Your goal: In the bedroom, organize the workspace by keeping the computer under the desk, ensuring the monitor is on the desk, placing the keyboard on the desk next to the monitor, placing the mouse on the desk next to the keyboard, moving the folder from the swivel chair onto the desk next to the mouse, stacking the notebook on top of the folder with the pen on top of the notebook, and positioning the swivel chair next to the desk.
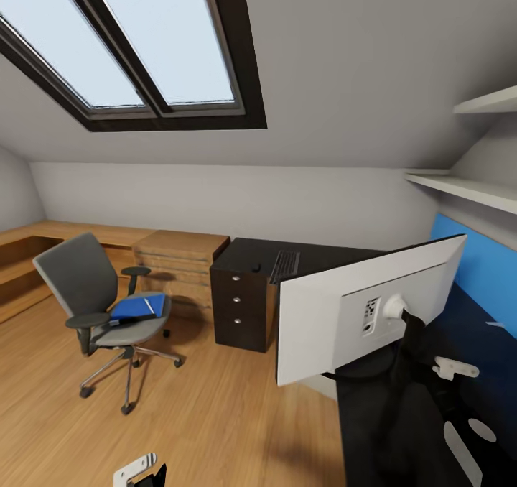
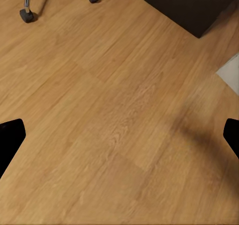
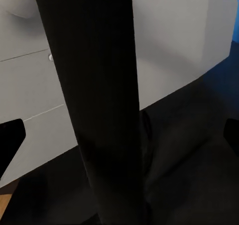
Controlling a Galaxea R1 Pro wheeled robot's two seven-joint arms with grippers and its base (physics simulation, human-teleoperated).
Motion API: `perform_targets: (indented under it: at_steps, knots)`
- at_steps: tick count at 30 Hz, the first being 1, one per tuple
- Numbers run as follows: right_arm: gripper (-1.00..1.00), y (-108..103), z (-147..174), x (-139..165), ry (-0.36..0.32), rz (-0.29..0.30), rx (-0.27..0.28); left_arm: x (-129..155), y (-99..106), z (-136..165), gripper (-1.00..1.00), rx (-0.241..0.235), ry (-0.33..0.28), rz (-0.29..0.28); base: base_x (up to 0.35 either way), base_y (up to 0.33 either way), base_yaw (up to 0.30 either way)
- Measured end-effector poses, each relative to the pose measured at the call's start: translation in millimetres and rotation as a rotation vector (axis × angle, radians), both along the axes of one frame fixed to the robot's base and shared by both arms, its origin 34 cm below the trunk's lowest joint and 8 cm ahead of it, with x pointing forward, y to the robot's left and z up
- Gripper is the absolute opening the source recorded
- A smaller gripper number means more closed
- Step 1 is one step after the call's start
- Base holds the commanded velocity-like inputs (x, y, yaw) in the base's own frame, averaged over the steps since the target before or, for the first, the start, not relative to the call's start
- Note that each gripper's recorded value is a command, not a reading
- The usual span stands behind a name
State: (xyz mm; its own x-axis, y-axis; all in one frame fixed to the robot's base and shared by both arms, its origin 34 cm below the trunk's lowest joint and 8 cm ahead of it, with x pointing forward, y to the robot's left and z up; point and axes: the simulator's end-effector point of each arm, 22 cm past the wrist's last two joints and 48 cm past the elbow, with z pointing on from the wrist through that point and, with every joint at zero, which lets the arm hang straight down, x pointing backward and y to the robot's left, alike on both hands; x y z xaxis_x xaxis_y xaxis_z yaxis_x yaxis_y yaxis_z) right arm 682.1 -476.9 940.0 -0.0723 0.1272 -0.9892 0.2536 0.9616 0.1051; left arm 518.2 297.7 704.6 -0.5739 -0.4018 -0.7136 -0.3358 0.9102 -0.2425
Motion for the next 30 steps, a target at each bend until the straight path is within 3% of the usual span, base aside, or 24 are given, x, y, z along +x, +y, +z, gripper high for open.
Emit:
perform_targets:
  at_steps: [30]
  knots:
    - [1.0, -0.1, -0.3, 0.2, 0.001, 0.0, 0.0, 0.0, 0.2, -0.3, 1.0, -0.001, 0.0, 0.002, 0.078, 0.0, 0.0]
